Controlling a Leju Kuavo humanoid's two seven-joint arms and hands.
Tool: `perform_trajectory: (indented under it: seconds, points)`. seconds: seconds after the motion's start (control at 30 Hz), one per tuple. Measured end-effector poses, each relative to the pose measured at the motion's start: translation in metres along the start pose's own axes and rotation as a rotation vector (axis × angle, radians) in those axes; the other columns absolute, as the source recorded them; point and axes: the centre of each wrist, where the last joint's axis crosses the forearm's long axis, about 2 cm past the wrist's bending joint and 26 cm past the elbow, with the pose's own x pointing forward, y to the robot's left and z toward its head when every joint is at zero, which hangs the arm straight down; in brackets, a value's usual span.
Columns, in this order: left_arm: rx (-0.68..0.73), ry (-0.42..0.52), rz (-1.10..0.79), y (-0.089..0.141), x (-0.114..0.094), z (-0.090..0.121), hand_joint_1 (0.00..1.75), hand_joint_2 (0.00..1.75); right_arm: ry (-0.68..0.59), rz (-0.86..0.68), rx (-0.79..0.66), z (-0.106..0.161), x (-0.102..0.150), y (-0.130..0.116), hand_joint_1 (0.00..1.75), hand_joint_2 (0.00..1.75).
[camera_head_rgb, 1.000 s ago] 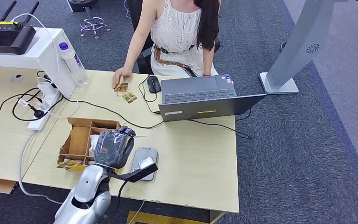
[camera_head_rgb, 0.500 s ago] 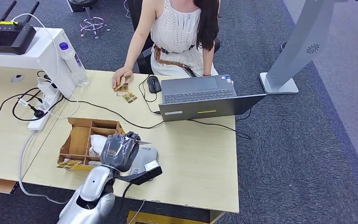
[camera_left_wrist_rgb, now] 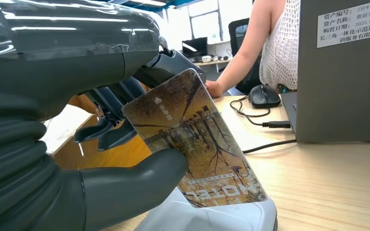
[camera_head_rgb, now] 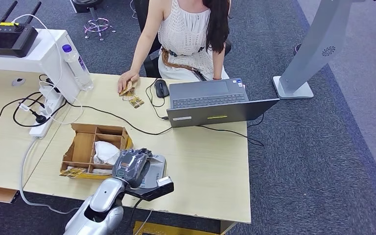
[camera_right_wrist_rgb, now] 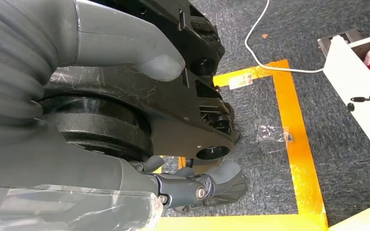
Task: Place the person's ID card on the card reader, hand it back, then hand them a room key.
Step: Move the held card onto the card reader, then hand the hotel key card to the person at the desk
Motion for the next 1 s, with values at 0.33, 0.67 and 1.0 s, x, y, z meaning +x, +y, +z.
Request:
perform_trajectory:
  seconds: [0.33,0.67,1.0]
  points:
    - [-0.032,-0.007,-0.003,-0.001,0.000,0.000,1.75,1.75,0.000,-0.008,-0.004,0.000,0.000,0.000,0.00,1.75]
    - [-0.090,-0.027,-0.014,0.006,-0.004,-0.005,1.75,1.75,-0.001,-0.011,-0.006,0.000,0.000,-0.001,0.00,1.75]
    - [-0.120,-0.025,-0.012,0.016,-0.012,-0.010,1.75,1.75,-0.001,-0.027,-0.011,0.000,-0.001,-0.002,0.00,1.75]
